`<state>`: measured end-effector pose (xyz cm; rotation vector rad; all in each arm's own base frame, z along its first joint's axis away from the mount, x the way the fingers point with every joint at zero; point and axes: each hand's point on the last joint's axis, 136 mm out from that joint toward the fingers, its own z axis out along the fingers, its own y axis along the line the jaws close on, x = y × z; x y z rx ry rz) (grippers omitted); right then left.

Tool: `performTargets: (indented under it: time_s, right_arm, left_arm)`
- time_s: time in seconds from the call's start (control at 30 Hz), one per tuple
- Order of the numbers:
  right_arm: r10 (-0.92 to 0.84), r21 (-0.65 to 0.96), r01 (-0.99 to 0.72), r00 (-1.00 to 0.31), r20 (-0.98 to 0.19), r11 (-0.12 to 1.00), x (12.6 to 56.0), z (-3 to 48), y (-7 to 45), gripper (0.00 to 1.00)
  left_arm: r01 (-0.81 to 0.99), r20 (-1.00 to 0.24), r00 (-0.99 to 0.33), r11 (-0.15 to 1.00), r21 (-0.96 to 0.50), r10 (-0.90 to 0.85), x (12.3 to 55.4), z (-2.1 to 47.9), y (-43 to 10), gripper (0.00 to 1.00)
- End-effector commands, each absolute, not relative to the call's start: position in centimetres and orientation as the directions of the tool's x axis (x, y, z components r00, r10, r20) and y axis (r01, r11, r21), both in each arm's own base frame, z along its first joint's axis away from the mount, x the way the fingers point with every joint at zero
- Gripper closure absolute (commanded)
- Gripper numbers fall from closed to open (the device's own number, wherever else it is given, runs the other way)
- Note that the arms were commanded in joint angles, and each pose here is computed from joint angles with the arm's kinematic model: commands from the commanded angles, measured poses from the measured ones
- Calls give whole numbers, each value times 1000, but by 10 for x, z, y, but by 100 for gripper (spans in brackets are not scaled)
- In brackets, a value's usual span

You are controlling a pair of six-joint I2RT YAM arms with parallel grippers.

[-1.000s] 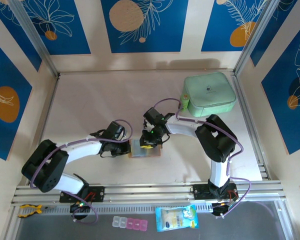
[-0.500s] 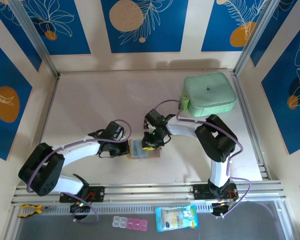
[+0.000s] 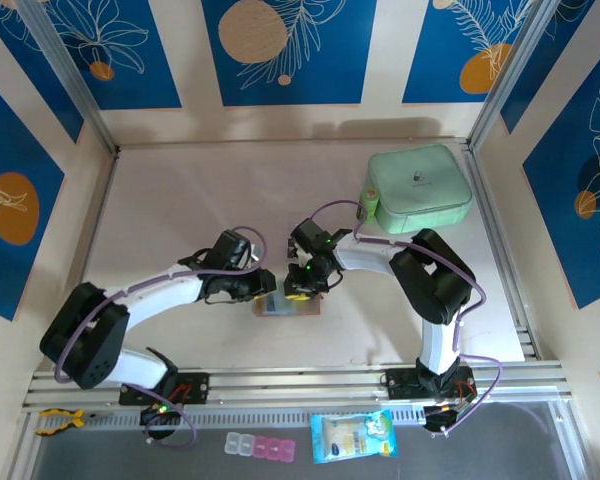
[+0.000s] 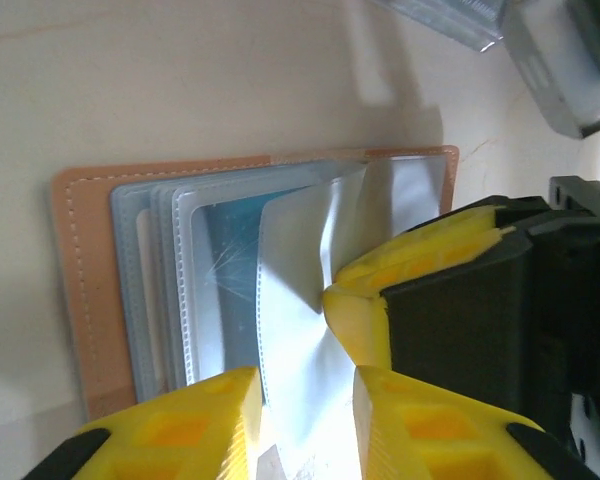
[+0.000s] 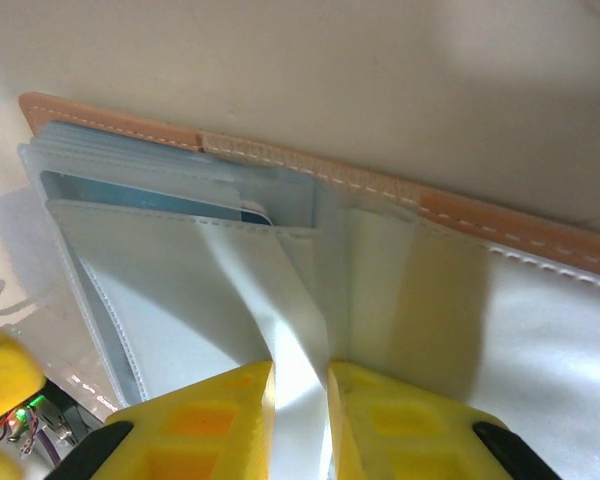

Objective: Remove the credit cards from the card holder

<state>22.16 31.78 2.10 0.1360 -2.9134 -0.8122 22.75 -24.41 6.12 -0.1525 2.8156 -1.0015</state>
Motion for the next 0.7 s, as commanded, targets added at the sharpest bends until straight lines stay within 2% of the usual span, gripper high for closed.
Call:
performTargets:
  time_s: [0.0,0.17,0.33,0.5,0.67]
  right_arm:
    - [-119,507,-55,-988,94,860,216,19,309,78]
    - [-116,512,-52,-989,94,857,216,20,308,78]
    - [-115,523,-58,-990,78,850,217,26,308,78]
    - [-107,538,-68,-993,42,840,220,40,307,78]
    - [-99,542,-78,-995,9,837,224,54,301,78]
  left_arm:
    - [-50,-87,-985,732,-679,-148,234,66,-257,68]
    - [-64,-66,-987,733,-677,-148,235,57,-260,67]
    - [-68,-60,-987,730,-680,-148,236,54,-263,72]
    - [-63,-65,-987,723,-688,-148,239,59,-266,76]
    - [-53,-75,-987,716,-697,-146,243,67,-271,76]
